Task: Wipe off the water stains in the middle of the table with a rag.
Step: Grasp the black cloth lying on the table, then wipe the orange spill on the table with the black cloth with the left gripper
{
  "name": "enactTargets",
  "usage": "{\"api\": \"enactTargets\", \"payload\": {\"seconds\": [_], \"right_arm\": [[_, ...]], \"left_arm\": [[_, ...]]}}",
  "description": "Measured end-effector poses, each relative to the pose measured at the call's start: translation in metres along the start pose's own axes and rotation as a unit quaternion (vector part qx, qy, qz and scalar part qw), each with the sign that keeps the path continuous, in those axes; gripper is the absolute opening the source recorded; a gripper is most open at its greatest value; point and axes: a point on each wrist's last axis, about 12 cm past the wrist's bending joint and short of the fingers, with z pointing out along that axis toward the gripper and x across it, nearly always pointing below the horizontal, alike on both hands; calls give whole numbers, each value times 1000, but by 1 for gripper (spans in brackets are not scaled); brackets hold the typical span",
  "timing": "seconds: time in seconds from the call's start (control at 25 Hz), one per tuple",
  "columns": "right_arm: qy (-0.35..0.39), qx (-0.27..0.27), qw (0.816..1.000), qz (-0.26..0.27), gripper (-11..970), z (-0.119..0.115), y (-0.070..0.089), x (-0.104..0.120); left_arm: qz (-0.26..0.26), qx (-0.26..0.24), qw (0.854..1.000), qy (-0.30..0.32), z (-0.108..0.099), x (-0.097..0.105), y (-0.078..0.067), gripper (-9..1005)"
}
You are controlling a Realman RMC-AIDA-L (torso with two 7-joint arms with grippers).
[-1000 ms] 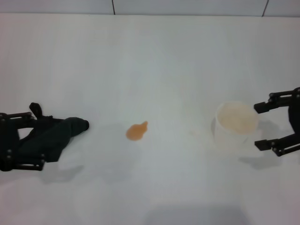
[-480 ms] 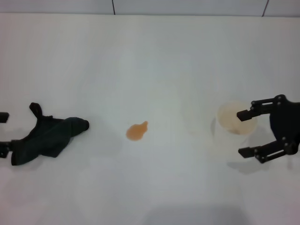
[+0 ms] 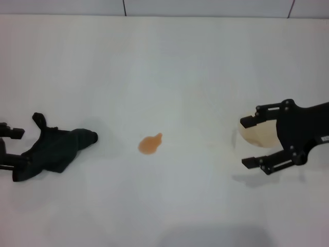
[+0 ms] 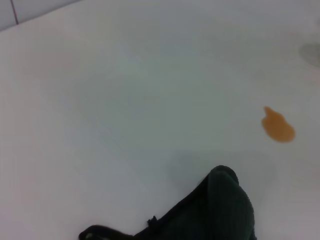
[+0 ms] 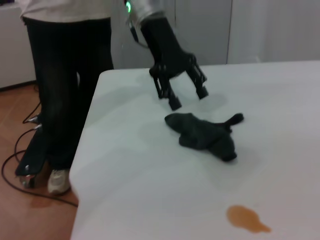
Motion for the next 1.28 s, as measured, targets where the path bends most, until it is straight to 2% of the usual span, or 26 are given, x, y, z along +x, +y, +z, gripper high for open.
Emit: {"api": "enactTargets", "payload": {"seconds": [0.44, 0.8, 1.0, 1.12, 1.28], "right_arm": [[-21, 8, 1000, 6, 833, 3, -3, 0], [-21, 1, 1000, 13, 833, 7, -2, 2], [-23, 4, 1000, 12, 833, 9, -3, 2], [-20, 6, 1000, 9, 833, 12, -4, 1], [-20, 8, 1000, 8, 831, 13, -5, 0]], "left_arm": [[11, 13, 1000, 9, 27, -4, -9, 780], [16, 3, 1000, 13, 34, -5, -9, 778], [19, 1, 999, 40, 44, -5, -11, 776], [18, -7, 999, 47, 48, -5, -11, 542], [15, -11, 999, 48, 49, -6, -10, 381]]}}
